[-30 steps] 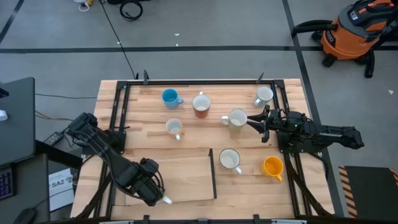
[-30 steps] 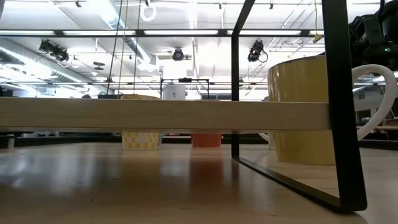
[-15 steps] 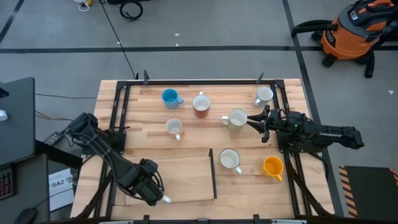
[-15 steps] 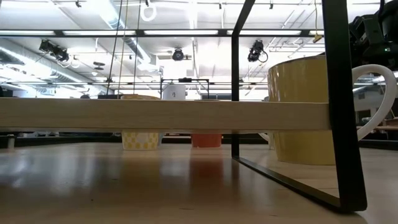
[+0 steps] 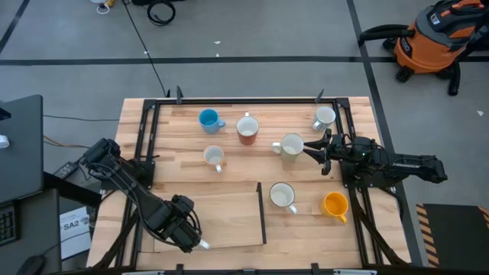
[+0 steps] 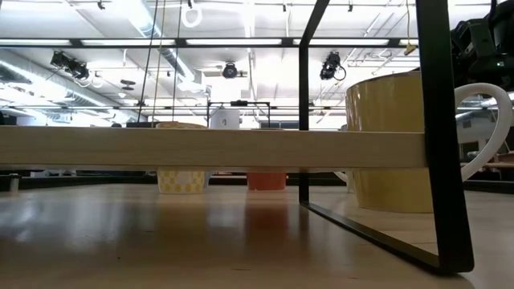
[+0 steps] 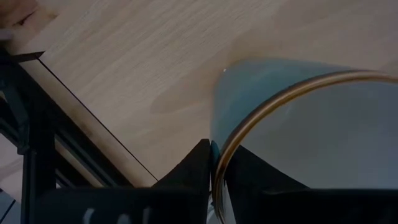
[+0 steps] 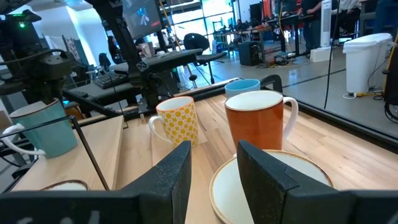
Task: Place coffee mugs
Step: Put the light blue mug on the shelf, then put the light yellow mug on the shelf
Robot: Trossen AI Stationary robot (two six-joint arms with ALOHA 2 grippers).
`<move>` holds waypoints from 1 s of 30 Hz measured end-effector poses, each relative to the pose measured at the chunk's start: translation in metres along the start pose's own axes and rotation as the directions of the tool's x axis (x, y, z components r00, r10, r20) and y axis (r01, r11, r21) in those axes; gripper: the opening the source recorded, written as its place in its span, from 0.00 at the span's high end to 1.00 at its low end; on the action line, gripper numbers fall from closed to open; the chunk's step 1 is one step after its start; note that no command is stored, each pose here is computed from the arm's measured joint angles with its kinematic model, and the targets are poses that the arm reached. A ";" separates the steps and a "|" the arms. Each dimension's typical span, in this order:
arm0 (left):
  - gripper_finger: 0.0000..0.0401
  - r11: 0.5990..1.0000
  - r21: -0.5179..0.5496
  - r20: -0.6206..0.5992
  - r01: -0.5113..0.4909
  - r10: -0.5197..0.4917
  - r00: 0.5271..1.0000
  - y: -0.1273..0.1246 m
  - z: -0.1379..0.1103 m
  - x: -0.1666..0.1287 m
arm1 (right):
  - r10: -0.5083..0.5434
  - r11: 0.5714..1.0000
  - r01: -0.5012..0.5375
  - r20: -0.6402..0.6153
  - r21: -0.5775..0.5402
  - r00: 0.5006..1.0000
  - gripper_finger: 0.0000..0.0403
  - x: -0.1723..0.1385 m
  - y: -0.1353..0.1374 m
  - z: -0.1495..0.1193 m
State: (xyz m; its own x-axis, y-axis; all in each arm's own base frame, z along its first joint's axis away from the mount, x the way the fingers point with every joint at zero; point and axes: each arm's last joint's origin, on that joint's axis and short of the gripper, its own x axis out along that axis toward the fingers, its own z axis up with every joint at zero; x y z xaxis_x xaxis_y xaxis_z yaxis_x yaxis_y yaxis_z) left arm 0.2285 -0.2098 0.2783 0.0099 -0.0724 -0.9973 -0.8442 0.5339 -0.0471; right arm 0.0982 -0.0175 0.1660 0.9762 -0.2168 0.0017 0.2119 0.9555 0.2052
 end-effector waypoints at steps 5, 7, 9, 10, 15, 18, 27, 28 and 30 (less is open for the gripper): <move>0.80 1.000 0.000 0.001 -0.002 0.002 1.000 0.000 0.000 0.000 | 0.000 1.000 0.000 0.000 0.000 1.000 0.66 0.000 0.000 0.000; 0.76 1.000 -0.002 0.001 -0.002 0.002 1.000 0.000 0.000 0.000 | 0.000 1.000 0.000 0.000 0.000 1.000 0.66 0.000 0.000 0.000; 0.73 1.000 -0.005 0.001 -0.002 0.002 1.000 0.000 0.000 0.000 | 0.000 1.000 0.000 0.000 0.000 1.000 0.66 0.000 0.000 0.000; 0.71 1.000 -0.005 0.001 -0.002 0.002 1.000 0.000 0.000 0.000 | 0.000 1.000 0.000 0.000 0.000 1.000 0.66 0.000 0.000 0.000; 0.65 1.000 -0.006 0.001 -0.002 0.002 1.000 0.000 0.000 0.000 | 0.000 1.000 0.000 0.000 0.000 1.000 0.66 0.000 0.000 0.000; 0.62 1.000 -0.002 -0.001 -0.004 0.004 1.000 0.000 0.001 0.000 | 0.000 1.000 0.000 0.000 0.000 1.000 0.66 0.000 0.000 0.000; 0.62 1.000 -0.031 0.000 0.000 0.000 1.000 0.011 0.002 -0.013 | 0.000 1.000 0.000 0.000 0.000 1.000 0.66 0.000 0.000 0.000; 0.62 0.999 -0.031 -0.002 0.013 -0.013 1.000 0.013 0.002 -0.016 | 0.000 1.000 0.000 0.000 0.000 1.000 0.66 0.000 0.000 0.000; 0.62 0.999 -0.028 -0.006 0.036 -0.036 0.999 0.016 0.003 -0.022 | 0.000 1.000 0.000 0.000 0.000 1.000 0.66 0.000 0.000 0.000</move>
State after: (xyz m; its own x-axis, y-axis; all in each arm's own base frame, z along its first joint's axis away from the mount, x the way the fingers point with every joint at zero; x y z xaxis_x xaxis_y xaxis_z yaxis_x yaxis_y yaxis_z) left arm 0.2160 -0.1972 0.2991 0.0370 -0.0965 -0.9946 -0.8578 0.5076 -0.0811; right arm 0.0982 -0.0175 0.1660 0.9762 -0.2170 0.0017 0.2120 0.9555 0.2052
